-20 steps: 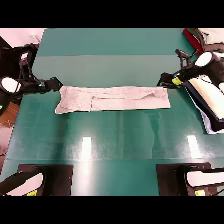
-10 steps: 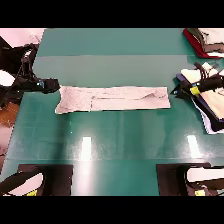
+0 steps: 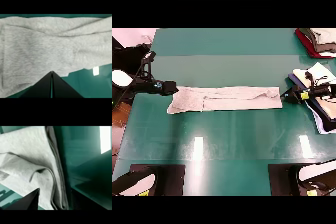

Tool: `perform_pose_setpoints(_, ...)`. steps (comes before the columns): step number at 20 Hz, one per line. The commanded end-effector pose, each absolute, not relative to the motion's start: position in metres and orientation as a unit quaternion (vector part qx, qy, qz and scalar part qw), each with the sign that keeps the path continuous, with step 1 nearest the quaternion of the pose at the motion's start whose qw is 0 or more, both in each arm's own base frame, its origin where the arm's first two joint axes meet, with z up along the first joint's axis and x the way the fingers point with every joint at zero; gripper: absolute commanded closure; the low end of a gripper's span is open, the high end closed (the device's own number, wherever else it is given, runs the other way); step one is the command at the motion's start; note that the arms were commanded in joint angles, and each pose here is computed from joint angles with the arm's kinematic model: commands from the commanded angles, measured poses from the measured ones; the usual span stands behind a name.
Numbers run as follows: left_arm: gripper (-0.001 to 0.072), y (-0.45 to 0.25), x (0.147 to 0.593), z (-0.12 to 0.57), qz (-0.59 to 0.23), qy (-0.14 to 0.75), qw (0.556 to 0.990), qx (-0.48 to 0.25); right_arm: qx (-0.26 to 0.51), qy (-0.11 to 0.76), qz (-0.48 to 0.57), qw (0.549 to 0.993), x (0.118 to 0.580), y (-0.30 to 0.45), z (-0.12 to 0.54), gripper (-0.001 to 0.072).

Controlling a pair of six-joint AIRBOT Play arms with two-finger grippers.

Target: Fold the shirts.

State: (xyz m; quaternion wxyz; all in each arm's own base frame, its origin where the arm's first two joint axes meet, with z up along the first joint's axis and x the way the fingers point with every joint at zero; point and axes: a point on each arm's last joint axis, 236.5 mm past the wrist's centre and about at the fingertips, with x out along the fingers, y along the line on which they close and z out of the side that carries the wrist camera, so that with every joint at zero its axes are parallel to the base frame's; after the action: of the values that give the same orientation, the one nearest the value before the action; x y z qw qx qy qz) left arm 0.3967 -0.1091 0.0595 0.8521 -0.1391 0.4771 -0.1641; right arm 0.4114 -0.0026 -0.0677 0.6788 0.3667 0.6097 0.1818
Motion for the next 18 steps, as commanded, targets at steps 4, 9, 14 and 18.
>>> perform_pose_setpoints(4,0.0684,-0.144,0.389,0.061,-0.200,0.477,0.847,-0.122,0.341,0.645,0.238,0.641,0.417,0.038,-0.086,0.0259)
perform_pose_setpoints(9,0.0684,-0.148,0.388,0.060,-0.199,0.482,0.842,-0.139,0.315,0.640,0.251,0.654,0.423,0.052,-0.094,0.0503)
perform_pose_setpoints(14,0.0685,-0.168,0.393,0.043,-0.211,0.503,0.815,-0.197,0.325,0.624,0.289,0.649,0.422,0.062,-0.076,0.0699)
perform_pose_setpoints(18,0.0686,-0.201,0.404,0.025,-0.235,0.507,0.807,-0.192,0.313,0.582,0.309,0.684,0.432,0.071,-0.026,0.0701)
